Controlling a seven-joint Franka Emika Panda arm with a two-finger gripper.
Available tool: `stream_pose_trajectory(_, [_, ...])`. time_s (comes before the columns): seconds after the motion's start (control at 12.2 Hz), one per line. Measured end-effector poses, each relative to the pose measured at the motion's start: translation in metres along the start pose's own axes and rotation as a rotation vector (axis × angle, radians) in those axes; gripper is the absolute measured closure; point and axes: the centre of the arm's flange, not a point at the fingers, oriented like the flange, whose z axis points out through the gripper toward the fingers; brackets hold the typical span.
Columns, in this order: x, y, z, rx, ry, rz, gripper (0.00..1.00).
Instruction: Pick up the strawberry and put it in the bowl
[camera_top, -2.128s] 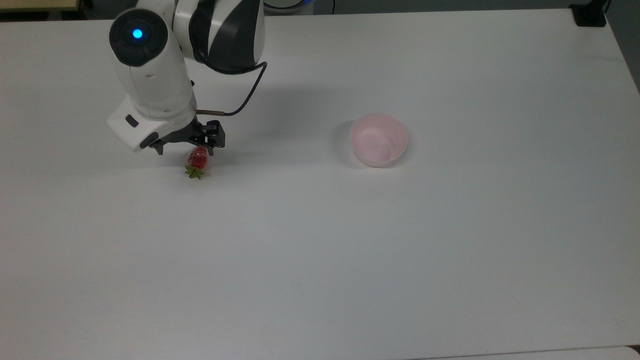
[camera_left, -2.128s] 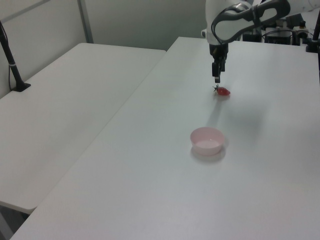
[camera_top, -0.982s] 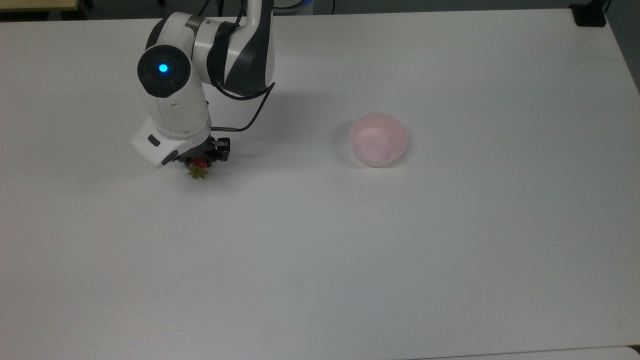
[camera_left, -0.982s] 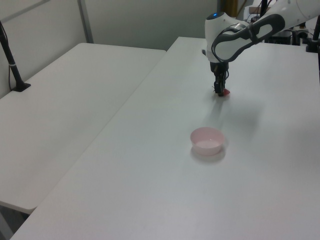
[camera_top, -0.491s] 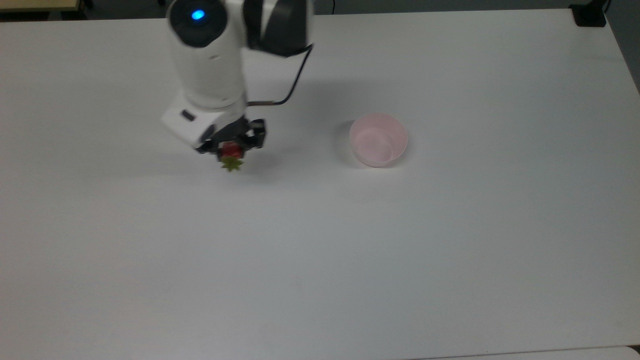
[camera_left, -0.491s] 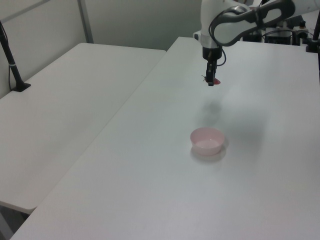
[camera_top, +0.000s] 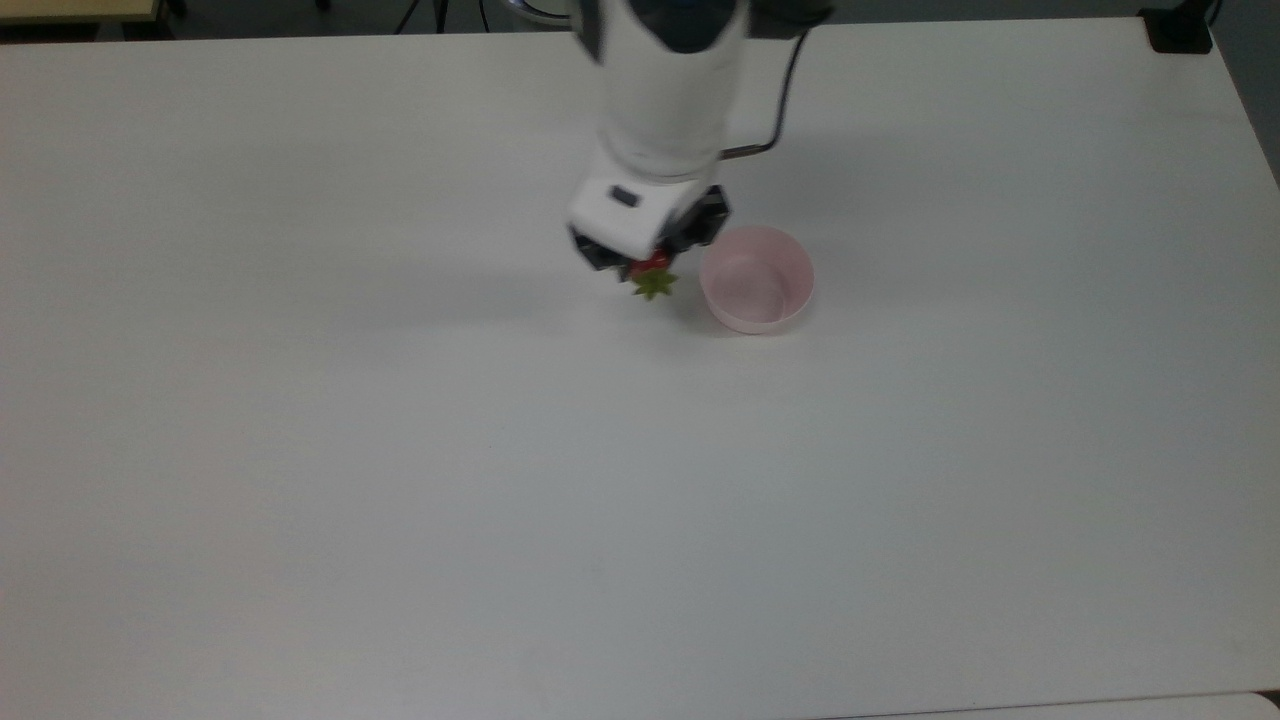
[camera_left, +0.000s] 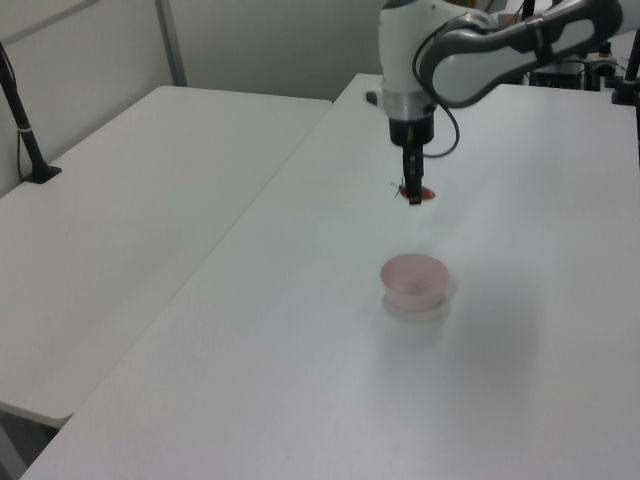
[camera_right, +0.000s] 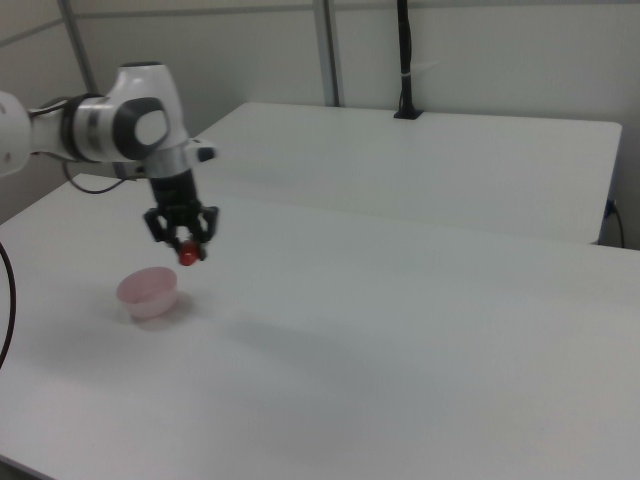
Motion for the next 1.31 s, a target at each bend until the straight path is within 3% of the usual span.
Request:
stream_pose_trajectory(0.25, [0.004,-0.083,0.018,-0.015,-0.033,-0.033,0.53])
stream_pose_trajectory(0.41, [0.006,-0.108,0.036,-0.029,-0.06,-0.024,0.5])
stream_pose_trajectory(0.49, [0.007,-0.117,0.046,-0.036,-0.074,-0.013,0.42])
stream_pose_trajectory(0.74, [0.011,-0.122,0.054,-0.061,-0.07,0.064,0.0])
stream_pose_trajectory(0.98, [-0.001,-0.069,-0.02,-0.064,-0.006,0.182,0.0])
stream_pose_trajectory(1.06, [-0.02,-0.026,-0.061,-0.034,0.008,0.247,0.0])
stream_pose_trajectory(1.31, [-0.069,0.057,-0.126,0.021,0.047,0.37,0.0])
